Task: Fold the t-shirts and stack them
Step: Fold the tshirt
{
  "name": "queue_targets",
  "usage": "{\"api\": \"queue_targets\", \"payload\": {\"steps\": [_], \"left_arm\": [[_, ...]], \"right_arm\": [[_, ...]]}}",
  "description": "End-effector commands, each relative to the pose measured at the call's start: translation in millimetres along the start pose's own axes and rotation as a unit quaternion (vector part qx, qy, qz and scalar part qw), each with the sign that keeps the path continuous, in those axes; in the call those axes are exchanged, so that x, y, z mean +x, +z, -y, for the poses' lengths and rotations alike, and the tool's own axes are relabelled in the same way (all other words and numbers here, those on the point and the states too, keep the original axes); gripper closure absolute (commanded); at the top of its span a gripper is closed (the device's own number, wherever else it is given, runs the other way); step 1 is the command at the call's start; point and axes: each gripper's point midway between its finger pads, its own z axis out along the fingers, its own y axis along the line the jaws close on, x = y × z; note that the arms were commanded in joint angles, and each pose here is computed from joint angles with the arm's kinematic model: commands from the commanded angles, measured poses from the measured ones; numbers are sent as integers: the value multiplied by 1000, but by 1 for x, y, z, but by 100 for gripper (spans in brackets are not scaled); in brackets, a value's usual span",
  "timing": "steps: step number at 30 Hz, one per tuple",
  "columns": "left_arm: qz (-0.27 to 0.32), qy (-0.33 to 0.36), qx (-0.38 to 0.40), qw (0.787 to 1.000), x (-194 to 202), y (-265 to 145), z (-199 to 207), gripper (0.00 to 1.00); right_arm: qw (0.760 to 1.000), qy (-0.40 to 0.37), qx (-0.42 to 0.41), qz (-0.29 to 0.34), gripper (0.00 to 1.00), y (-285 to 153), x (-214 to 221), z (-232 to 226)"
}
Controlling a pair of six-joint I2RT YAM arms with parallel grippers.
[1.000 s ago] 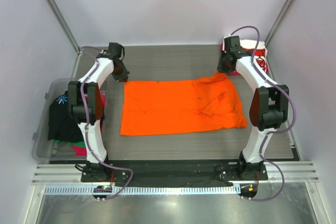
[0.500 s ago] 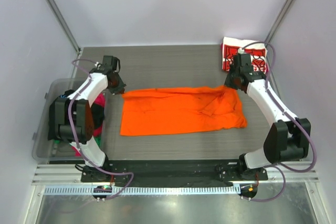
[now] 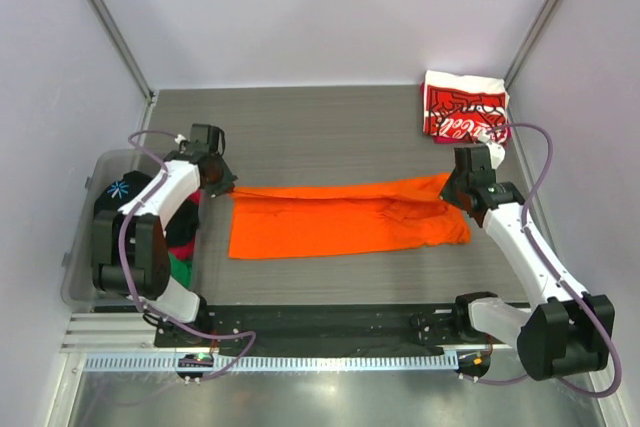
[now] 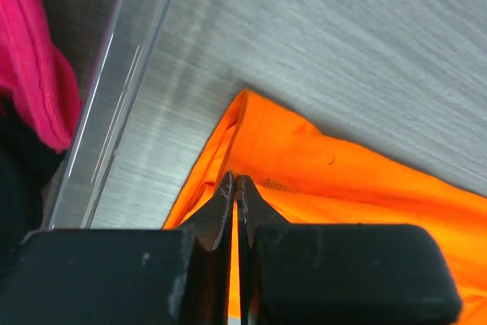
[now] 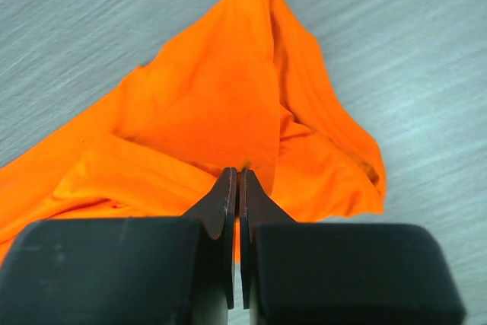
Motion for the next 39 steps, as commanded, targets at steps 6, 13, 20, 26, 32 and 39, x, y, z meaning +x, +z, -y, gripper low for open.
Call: {"api": "queue_targets", "payload": {"steps": [6, 13, 20, 26, 32, 39], "left_arm": [[24, -33, 6, 999, 15, -9, -7, 100], [31, -63, 0, 998, 33, -17, -21, 57], [55, -42, 34, 997, 21, -35, -7, 29], [48, 57, 56, 996, 36, -34, 44, 32], [-30, 126, 40, 991, 84, -2, 69, 37], [-82, 116, -14, 990, 120, 12, 45, 38]], "right_arm": [[995, 81, 46, 39, 99, -10, 5, 27], [982, 168, 78, 46, 20, -6, 34, 58], [991, 128, 29, 34, 3, -10, 17, 36], [994, 83, -50, -41, 4, 8, 36, -23], [988, 73, -60, -123, 4, 41, 80, -50], [988, 20, -21, -150, 3, 82, 83, -58]]}}
